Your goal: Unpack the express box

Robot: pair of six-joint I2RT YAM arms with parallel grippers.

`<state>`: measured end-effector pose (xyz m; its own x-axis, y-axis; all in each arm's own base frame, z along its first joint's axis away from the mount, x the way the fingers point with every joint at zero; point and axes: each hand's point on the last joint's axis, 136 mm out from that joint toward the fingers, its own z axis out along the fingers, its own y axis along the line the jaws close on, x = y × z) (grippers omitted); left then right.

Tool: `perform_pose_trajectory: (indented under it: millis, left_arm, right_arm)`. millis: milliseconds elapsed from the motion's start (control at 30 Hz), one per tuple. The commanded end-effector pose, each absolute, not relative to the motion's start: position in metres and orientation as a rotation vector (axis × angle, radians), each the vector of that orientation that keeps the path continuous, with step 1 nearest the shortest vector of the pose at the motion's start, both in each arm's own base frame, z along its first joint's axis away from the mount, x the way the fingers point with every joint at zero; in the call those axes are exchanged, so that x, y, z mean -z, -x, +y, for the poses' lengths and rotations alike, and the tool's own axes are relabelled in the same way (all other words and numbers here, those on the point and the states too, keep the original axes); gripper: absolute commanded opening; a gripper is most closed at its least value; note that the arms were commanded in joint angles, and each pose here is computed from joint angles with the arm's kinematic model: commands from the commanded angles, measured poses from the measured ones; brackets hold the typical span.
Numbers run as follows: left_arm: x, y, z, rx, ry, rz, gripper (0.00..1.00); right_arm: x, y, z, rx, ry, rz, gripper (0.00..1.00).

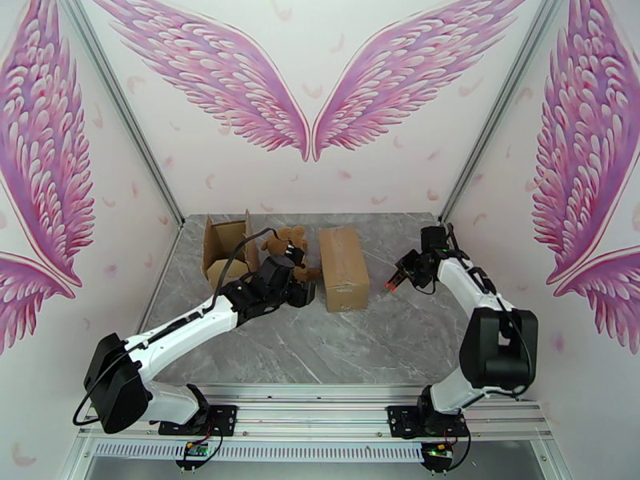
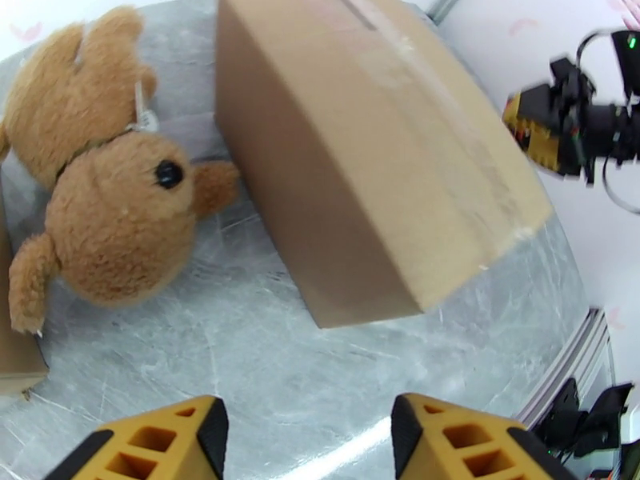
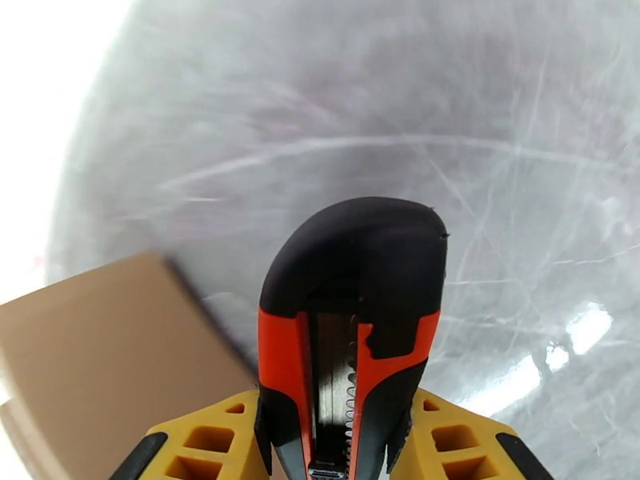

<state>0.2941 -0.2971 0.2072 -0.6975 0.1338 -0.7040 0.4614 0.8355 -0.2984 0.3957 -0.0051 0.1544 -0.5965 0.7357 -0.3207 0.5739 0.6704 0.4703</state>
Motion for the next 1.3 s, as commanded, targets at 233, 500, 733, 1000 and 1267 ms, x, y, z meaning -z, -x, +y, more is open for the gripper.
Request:
perform_pose_trajectory:
  millis: [233,500,733,1000,1267]
  left_arm:
    - [-0.291,-0.296,-0.401,0.641,-0.867,1.946,0.57]
    - [-0.301,-0.3,-0.459,0.868,-0.912,1.828,0.56]
    - [-0.297,-0.285,-0.488,1.022,-0.961,1.791,0.56]
    - [-0.292,-0.285,-0.502,1.085,-0.972,1.8,0.56]
    - [-0.282,-0.298,-0.505,1.131,-0.931,1.848,0.52]
  right_arm:
    - [-0.254,-0.334,0.02,-0.385,-0.82,2.252,0.32]
    - [-0.291,-0.315,0.042,-0.419,-0.739,2.188,0.32]
    - [-0.303,-0.319,0.059,-0.472,-0.688,2.164,0.32]
    - [-0.31,-0.322,0.073,-0.522,-0.644,2.138,0.32]
    - [-0.315,-0.321,0.081,-0.566,-0.616,2.124,0.32]
